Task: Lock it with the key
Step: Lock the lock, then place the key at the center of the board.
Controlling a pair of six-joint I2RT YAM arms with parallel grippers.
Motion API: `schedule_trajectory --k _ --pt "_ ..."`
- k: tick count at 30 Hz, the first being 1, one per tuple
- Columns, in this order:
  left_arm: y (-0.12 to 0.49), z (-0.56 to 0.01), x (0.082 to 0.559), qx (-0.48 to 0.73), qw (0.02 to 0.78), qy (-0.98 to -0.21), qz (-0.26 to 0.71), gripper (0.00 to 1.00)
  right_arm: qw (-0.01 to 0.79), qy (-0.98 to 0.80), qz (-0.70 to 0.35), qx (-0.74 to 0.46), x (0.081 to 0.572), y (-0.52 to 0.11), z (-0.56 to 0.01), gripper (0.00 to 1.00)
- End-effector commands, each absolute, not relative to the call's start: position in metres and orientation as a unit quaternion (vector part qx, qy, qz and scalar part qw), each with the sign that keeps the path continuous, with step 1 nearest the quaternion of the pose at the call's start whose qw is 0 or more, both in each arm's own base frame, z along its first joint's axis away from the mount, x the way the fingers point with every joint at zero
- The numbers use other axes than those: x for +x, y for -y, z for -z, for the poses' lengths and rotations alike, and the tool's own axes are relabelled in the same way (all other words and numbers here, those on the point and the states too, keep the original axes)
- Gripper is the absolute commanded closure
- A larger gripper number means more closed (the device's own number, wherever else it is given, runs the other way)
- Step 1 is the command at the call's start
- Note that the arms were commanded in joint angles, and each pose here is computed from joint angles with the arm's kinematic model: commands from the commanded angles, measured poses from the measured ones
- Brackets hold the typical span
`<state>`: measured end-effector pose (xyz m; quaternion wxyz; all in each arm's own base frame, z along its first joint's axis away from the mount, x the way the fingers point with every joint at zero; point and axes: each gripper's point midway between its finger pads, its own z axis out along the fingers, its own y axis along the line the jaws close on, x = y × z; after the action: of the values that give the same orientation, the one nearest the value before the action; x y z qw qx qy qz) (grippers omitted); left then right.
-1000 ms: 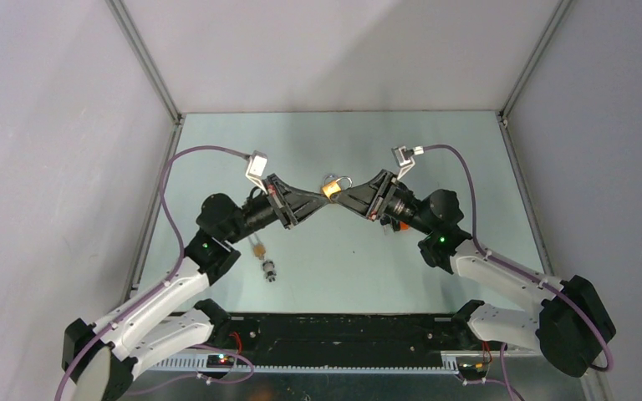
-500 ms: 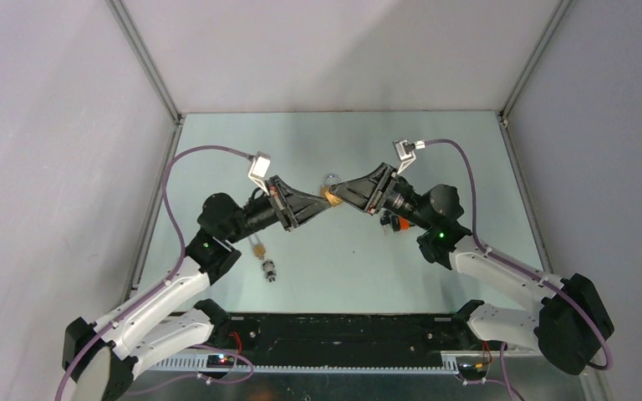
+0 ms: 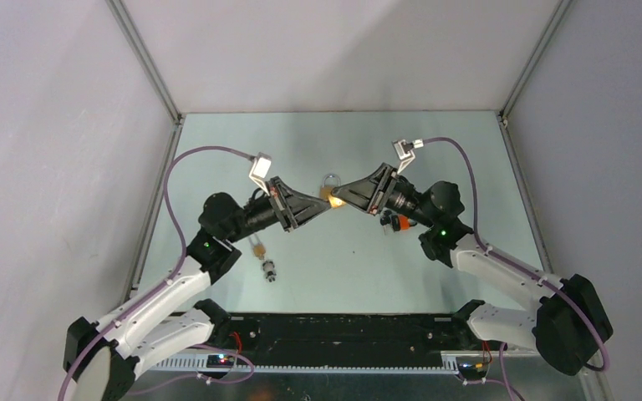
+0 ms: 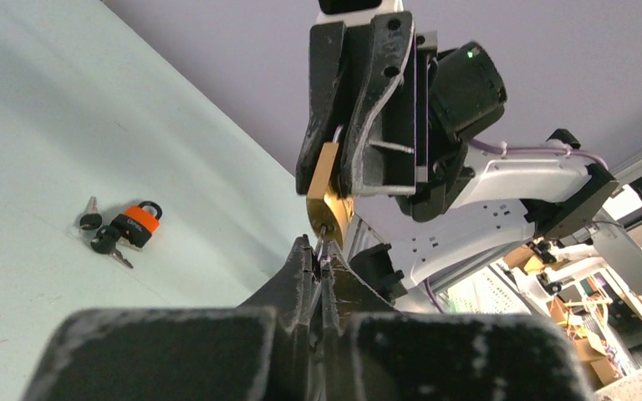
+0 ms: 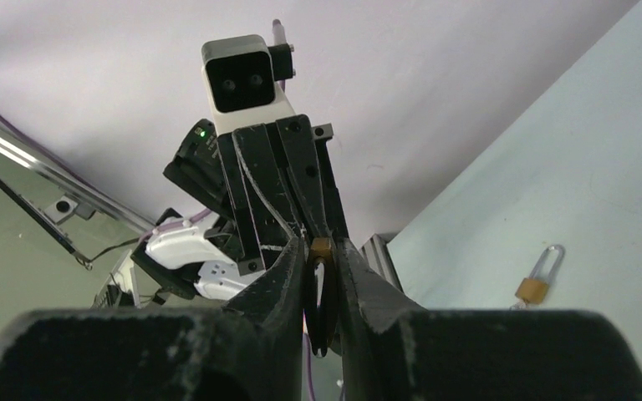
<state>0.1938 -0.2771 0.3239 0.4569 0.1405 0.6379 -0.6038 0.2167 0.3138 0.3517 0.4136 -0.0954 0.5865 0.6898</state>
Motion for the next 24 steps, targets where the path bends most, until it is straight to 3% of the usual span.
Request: schedule_trajectory --k 1,11,24 --pt "0.266 -0.331 0.171 0.183 0.463 -0.604 0.622 1.0 0.469 -0.562 -0.677 -0.073 0.233 -0.283 -0.375 1.0" --pt "0.254 -0.288 0.186 0.156 0.454 -0.647 0.592 1.0 0.468 -0.582 -0.664 -0.042 0.245 -0.268 -0.353 1.0" --pt "0.286 -0.119 0.253 0.064 0.363 -0.827 0.425 1.0 0.348 -0.804 -0.481 -0.032 0.235 -0.288 -0.137 1.0"
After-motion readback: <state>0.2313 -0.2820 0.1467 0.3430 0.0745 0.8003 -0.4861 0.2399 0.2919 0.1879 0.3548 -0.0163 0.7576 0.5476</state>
